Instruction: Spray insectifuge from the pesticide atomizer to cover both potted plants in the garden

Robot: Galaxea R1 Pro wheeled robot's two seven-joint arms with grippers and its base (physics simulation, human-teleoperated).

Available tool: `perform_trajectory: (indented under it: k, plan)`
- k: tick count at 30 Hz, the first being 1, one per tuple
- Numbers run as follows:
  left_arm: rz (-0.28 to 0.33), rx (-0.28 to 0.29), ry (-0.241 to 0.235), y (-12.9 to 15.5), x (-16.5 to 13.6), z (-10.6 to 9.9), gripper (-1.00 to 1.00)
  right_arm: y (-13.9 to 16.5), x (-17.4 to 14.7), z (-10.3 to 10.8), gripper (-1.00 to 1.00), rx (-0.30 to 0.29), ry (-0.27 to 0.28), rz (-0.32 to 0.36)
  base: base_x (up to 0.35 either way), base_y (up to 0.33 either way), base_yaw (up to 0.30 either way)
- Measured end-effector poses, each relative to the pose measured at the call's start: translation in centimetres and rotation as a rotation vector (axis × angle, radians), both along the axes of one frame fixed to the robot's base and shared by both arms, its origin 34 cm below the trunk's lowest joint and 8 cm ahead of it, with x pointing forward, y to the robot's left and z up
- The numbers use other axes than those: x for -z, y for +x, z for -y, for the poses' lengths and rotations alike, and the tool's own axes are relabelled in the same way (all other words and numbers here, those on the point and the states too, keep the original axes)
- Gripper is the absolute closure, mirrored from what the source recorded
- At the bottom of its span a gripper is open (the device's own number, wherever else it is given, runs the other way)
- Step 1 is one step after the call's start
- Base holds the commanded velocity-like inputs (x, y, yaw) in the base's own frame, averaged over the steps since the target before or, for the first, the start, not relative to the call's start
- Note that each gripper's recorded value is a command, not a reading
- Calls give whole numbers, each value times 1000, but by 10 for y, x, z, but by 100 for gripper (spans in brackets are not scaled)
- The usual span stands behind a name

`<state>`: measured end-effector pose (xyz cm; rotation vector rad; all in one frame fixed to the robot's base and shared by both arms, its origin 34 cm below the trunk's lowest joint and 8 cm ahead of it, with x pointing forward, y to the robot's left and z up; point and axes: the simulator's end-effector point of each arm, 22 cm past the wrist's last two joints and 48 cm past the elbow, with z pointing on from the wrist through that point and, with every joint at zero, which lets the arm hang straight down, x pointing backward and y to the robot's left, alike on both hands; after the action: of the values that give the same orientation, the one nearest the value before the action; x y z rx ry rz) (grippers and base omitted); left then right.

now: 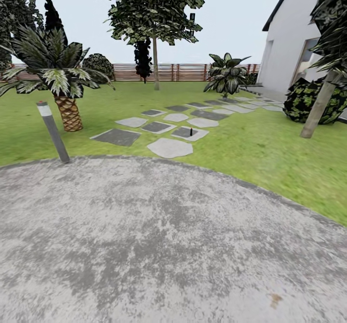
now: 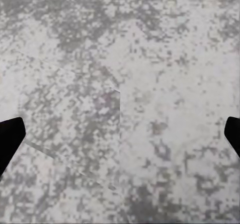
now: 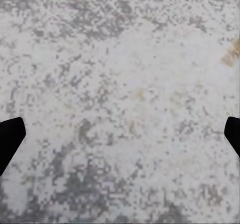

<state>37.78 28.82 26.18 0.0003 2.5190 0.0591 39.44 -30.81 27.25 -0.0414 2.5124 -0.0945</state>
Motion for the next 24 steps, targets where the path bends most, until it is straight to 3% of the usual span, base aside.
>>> perform_trajectory:
  k: [24]
  plan:
    - [0, 0, 0, 0, 0, 0, -100, 0, 0, 0, -100, 0, 0, 0, 337, 0, 0]
